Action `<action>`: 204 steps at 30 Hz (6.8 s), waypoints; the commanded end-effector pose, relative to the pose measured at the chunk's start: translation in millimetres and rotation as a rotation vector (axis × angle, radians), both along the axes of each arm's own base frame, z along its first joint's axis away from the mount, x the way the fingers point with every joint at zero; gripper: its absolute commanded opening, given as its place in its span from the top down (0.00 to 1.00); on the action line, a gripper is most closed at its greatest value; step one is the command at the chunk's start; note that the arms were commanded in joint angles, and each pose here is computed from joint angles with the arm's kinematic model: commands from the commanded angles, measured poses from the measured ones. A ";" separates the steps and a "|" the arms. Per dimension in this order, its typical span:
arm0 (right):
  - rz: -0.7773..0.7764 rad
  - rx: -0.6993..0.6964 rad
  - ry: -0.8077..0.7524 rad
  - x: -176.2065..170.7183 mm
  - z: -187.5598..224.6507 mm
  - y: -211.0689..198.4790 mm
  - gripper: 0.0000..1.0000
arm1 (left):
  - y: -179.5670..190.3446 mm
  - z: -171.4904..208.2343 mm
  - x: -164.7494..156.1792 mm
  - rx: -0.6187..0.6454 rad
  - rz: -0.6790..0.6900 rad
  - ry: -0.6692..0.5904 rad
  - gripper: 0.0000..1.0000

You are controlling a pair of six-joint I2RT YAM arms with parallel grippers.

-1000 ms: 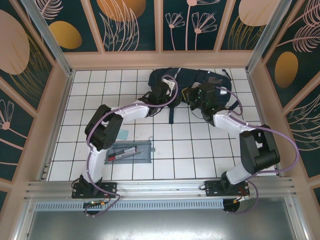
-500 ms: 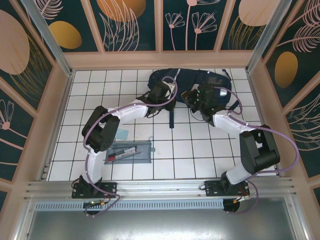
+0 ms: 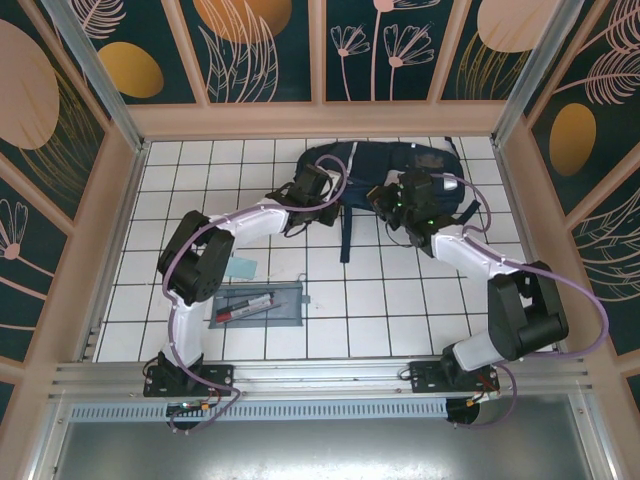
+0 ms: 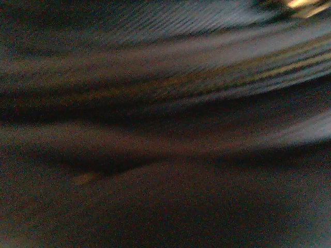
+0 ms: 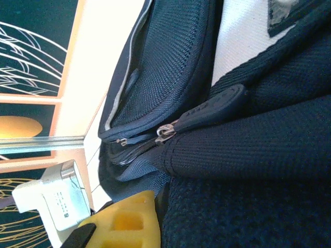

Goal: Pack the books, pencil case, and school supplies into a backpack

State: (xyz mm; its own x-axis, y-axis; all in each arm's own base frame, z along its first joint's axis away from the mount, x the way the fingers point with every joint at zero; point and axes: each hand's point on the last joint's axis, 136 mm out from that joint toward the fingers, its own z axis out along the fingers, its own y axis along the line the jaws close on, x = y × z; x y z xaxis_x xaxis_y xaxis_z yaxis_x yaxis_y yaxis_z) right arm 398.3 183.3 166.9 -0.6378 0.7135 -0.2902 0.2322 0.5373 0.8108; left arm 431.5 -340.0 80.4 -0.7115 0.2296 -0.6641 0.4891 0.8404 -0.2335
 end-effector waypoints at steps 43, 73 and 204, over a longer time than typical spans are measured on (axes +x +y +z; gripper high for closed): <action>0.142 0.147 -0.008 -52.8 11.5 -2.7 0.21 | -87.0 39.4 -65.1 -0.419 -0.135 0.309 1.00; 0.016 0.059 0.051 -6.0 -49.4 -10.0 1.00 | 35.8 -15.6 -53.2 -0.144 0.129 0.311 1.00; 0.203 0.051 0.069 0.3 -54.6 -15.2 0.40 | -125.8 97.5 -104.8 -0.531 -0.282 0.381 1.00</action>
State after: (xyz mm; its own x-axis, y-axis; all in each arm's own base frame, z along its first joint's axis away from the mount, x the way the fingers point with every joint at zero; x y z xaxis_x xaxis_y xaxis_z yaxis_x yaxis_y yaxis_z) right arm 386.1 146.3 112.6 -0.7711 0.5938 -0.2300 0.2228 0.5899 0.7761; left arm 336.9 -450.3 117.2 -0.9254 0.1512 -0.3476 0.3691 0.5677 -0.7359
